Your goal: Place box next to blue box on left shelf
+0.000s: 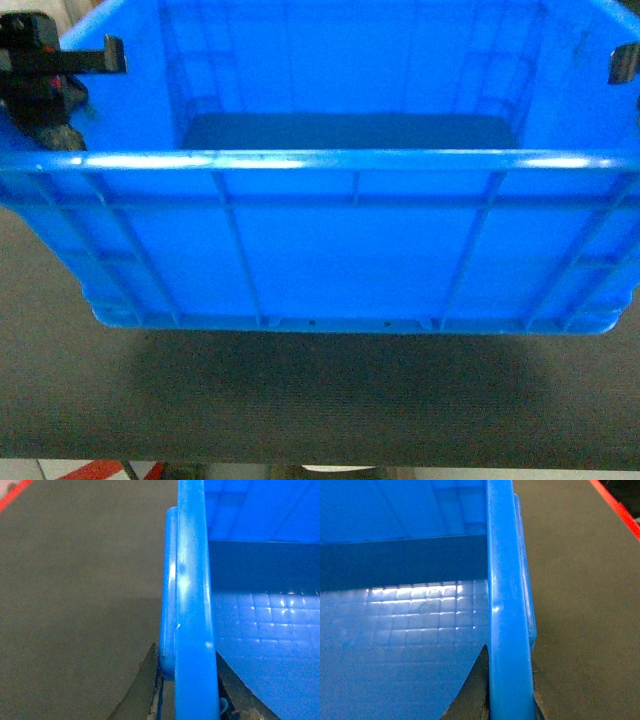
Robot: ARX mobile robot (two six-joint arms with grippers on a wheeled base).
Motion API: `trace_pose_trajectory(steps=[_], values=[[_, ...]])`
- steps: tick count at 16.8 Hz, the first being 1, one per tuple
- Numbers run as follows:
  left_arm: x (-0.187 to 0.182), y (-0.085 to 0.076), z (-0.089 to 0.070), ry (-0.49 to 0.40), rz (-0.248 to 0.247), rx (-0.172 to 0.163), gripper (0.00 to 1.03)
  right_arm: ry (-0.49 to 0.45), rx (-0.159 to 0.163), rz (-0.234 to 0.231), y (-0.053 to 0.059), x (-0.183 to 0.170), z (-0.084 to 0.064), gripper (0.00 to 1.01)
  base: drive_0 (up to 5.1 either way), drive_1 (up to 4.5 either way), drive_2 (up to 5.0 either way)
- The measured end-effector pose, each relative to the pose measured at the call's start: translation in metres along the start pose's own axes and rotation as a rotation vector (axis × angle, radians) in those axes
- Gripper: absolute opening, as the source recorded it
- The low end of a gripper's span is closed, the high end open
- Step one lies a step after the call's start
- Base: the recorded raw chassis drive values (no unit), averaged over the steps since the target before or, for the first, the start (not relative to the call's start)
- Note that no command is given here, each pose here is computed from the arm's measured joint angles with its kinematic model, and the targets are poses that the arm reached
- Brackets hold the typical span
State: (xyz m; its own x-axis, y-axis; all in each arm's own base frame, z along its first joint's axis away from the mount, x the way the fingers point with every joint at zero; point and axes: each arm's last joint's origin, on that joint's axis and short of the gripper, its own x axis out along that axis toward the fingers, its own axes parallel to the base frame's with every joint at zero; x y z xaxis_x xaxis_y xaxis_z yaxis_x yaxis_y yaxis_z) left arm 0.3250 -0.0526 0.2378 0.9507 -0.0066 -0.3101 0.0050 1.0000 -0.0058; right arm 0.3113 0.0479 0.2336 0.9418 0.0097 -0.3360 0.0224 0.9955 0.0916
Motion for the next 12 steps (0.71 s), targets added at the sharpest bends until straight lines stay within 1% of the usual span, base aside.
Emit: trace_pose_trajectory(steps=[1, 3, 5, 8, 9, 10, 12], values=[[-0.011, -0.001, 0.005, -0.050, 0.012, 0.000, 0.16, -0.035, -0.007, -0.003, 0.001, -0.010, 0.005, 0.08, 0.0, 0.00, 0.0], [-0.031, -0.003, 0.007, -0.107, 0.021, -0.001, 0.16, -0.079, -0.017, -0.002, 0.002, -0.031, 0.010, 0.08, 0.0, 0.00, 0.0], [-0.047, -0.002, 0.007, -0.136, 0.024, -0.004, 0.16, -0.102, -0.021, 0.001, 0.002, -0.047, 0.009, 0.08, 0.0, 0.00, 0.0], [-0.069, -0.001, 0.009, -0.193, 0.030, -0.010, 0.16, -0.144, -0.023, 0.011, 0.003, -0.061, 0.009, 0.08, 0.0, 0.00, 0.0], [-0.076, -0.001, 0.008, -0.225, 0.034, -0.003, 0.16, -0.170, -0.028, 0.007, 0.002, -0.064, 0.009, 0.08, 0.0, 0.00, 0.0], [-0.078, -0.001, 0.008, -0.232, 0.033, -0.003, 0.16, -0.185, -0.038, 0.001, 0.003, -0.066, 0.007, 0.08, 0.0, 0.00, 0.0], [-0.078, -0.002, 0.008, -0.230, 0.031, 0.001, 0.16, -0.187, -0.044, -0.005, 0.002, -0.067, 0.007, 0.08, 0.0, 0.00, 0.0]])
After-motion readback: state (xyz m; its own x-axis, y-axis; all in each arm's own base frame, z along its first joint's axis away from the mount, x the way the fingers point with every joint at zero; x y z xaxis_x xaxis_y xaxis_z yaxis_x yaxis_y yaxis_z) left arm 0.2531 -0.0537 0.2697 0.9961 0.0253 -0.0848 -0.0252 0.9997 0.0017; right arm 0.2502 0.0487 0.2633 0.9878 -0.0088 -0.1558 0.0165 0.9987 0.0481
